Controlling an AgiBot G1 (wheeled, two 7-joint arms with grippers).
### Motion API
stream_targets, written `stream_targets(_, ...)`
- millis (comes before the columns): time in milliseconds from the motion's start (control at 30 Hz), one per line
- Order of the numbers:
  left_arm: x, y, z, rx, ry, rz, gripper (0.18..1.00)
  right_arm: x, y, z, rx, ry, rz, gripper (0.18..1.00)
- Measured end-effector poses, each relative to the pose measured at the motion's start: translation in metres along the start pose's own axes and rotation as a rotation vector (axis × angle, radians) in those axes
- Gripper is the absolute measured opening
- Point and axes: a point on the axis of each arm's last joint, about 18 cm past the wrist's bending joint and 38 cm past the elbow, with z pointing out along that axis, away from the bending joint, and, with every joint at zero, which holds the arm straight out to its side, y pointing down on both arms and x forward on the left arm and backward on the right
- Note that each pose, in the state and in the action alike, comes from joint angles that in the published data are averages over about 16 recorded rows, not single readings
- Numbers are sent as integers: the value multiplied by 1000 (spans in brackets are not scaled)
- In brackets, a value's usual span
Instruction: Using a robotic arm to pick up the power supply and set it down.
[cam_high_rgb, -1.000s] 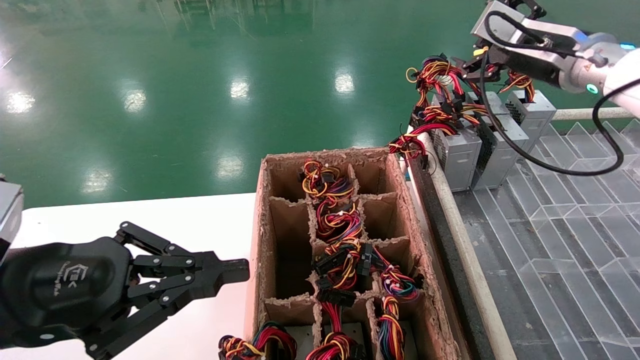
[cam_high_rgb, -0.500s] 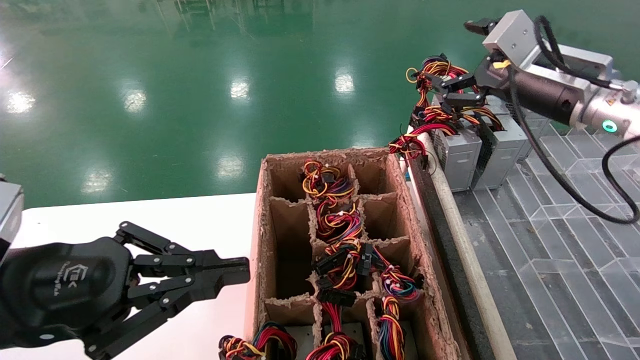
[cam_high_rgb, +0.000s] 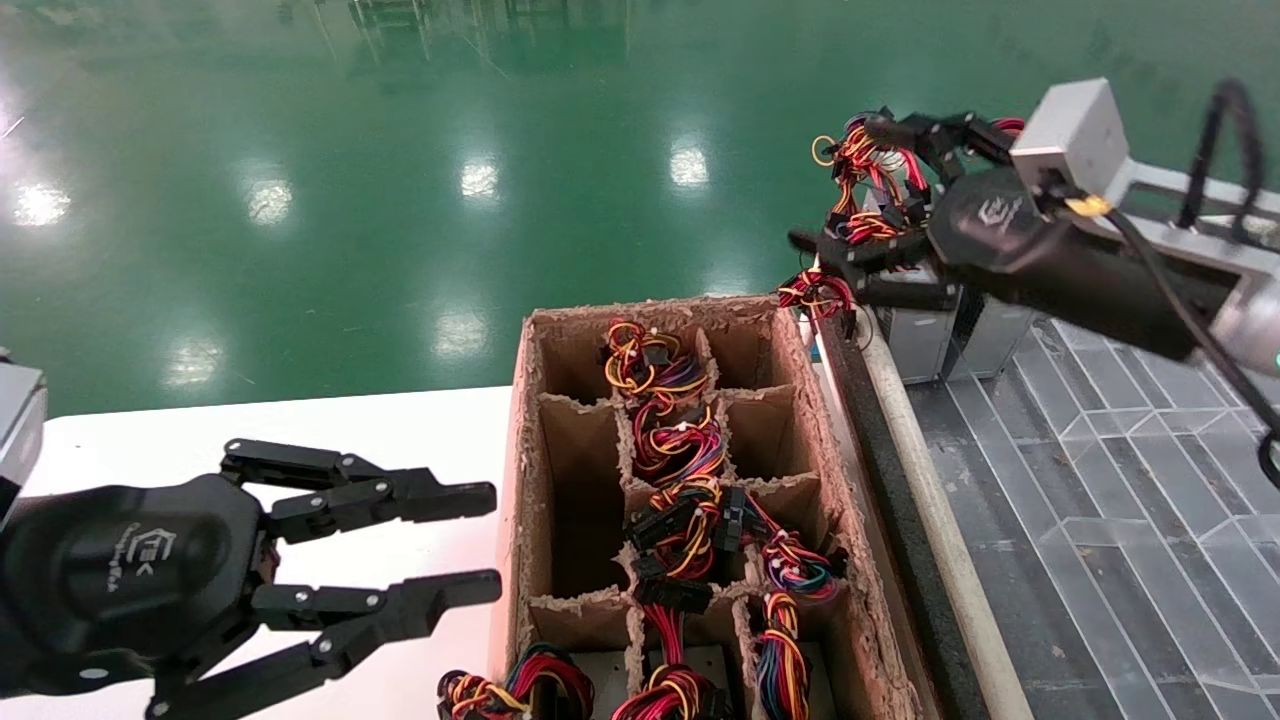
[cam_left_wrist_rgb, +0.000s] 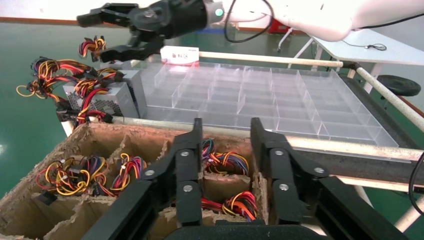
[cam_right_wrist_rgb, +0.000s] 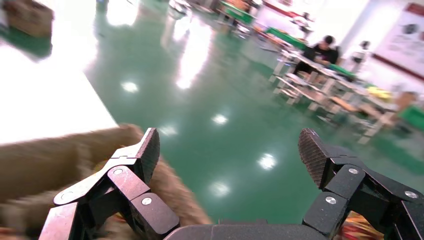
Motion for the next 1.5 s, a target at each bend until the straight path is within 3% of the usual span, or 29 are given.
stream_targets(600,0,0,0,0,0,0,746,-113,-42,-57,107,-430,286,1000)
stream_targets(800,0,0,0,0,0,0,860,-138,-52,-72,111,-539,344,1000)
stream_targets(1167,0,0,0,0,0,0,982,-144,-55,-77,112,-567,358,1000)
stream_targets(1500,0,0,0,0,0,0,999,-140,-53,-74,110,-549,352,1000)
